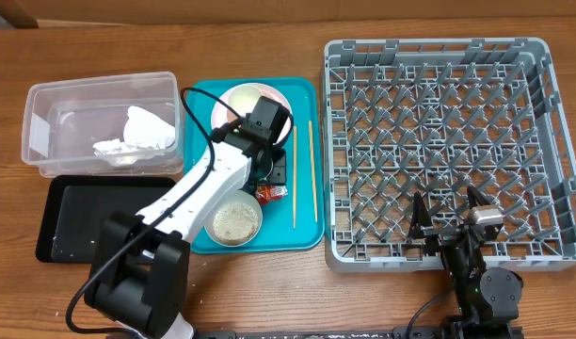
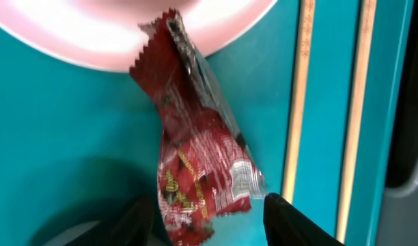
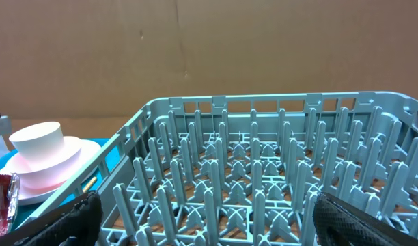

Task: Sort waste into correct bins and load items into the dishwasher
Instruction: 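Move the left gripper to the red wrapper and grasp it, then carry the red wrapper left and release it into the clear bin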

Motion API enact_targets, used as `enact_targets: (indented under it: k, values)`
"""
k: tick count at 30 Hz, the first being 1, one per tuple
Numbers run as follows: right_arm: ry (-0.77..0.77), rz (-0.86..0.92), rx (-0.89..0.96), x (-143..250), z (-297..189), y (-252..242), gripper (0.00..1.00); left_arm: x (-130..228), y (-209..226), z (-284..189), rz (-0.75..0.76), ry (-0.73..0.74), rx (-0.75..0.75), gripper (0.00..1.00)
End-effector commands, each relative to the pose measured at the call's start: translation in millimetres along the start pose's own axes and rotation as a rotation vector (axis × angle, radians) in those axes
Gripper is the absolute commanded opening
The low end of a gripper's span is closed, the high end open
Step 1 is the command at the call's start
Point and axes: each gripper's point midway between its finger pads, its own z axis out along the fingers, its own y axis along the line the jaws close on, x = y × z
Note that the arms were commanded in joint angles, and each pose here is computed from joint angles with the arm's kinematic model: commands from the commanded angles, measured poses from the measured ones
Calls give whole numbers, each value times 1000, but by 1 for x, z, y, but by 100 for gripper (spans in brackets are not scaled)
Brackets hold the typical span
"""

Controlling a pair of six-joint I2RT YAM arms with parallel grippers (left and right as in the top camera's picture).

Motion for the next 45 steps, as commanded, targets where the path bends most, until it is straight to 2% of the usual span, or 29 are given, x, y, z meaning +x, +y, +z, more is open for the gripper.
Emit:
enact_targets:
  k: [1,12,33,35,38,40,45]
  values:
    - [-4,-4,-5,2,0,1,100,2,10,10,-18,-25,-39,54]
    - [-3,-4,-4,2,0,1,100,-2,19,33,-7,-117,-56,51]
    - [-3,-4,-4,2,0,1,100,1,20,44,-10,-148,-45,41]
    - [-3,-4,-4,2,0,1,100,1,21,44,-10,-148,-45,37]
    - [-3,-4,-4,2,0,1,100,0,20,44,-10,-154,-43,16]
    - [-3,-4,-4,2,0,1,100,-3,19,43,-12,-163,-41,6]
    - [-3,-4,-4,2,0,1,100,-21,12,23,-17,-213,-24,4]
